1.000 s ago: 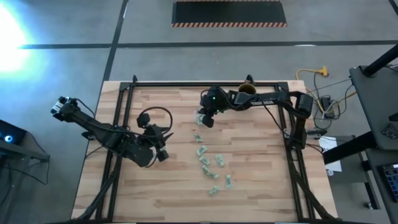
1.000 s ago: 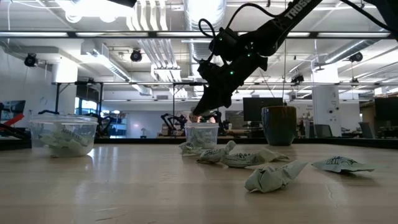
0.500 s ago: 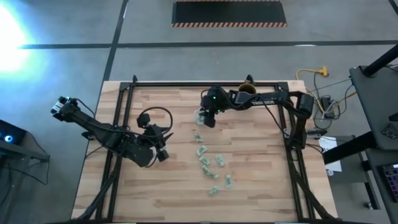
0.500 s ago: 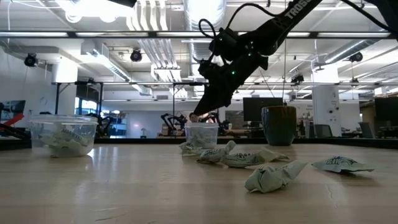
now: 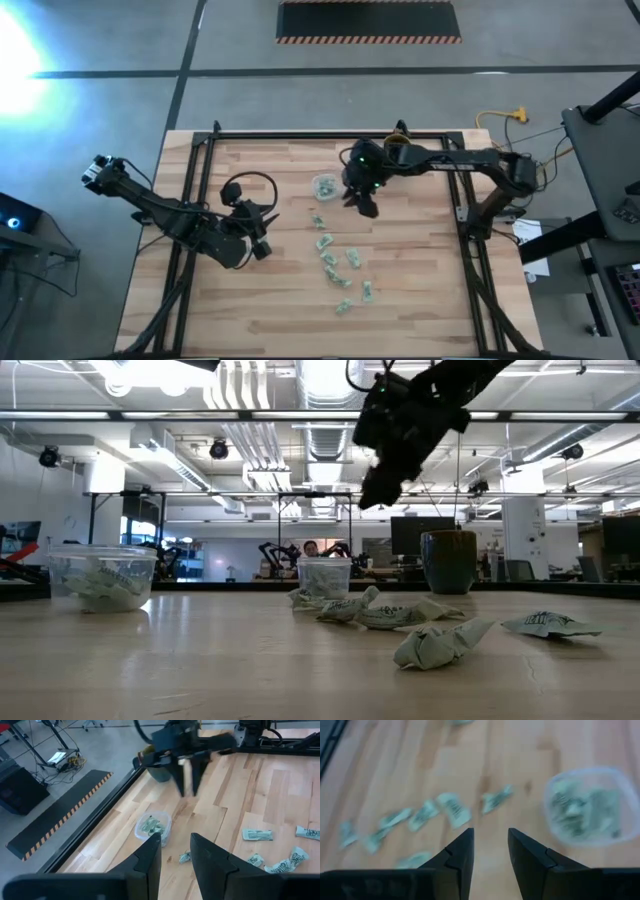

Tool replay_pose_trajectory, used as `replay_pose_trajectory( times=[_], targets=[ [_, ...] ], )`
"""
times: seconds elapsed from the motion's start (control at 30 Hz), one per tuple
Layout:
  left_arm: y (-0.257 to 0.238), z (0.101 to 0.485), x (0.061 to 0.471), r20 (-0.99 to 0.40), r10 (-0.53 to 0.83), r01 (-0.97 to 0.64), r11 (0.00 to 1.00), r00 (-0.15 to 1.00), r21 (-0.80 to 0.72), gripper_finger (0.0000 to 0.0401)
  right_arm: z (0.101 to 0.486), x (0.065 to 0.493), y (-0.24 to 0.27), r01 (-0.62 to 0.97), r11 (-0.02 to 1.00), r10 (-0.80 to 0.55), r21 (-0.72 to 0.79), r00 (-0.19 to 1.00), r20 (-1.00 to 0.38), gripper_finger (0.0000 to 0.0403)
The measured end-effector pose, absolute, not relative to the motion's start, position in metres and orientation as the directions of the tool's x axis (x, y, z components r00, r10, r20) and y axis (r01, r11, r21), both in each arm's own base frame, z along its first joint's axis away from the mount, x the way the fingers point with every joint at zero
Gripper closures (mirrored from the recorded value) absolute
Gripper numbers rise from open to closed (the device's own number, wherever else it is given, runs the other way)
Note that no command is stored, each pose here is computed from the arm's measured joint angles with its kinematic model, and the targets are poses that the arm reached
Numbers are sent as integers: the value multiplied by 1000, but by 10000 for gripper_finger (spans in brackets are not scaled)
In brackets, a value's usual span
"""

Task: Pick and place Stevia / Truvia into bins
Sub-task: Put the stevia packet into the bottom transparent container

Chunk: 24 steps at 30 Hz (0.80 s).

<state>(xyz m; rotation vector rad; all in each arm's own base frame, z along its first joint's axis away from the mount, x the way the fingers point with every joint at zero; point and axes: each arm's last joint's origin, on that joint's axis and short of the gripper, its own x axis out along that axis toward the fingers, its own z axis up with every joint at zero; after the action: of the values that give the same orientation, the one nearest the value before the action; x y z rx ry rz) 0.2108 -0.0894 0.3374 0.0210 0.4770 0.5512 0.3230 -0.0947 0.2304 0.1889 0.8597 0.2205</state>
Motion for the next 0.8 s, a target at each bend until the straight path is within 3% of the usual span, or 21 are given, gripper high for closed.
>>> replay_pose_trajectory(
  times=[0.2, 0.53, 0.8],
  targets=[
    [-95, 332, 221, -477, 433, -416, 897, 764, 148, 314, 231, 293, -74, -119, 950, 299, 288, 610, -734, 301],
    [-106, 299, 277, -567, 231, -151, 971, 790, 185, 314, 213, 243, -48, -49, 931, 322, 362, 579, -749, 301],
    [-73, 266, 312, -717, 85, -141, 990, 691, -19, 314, 205, 210, -33, 2, 910, 335, 416, 590, -735, 305]
  ],
)
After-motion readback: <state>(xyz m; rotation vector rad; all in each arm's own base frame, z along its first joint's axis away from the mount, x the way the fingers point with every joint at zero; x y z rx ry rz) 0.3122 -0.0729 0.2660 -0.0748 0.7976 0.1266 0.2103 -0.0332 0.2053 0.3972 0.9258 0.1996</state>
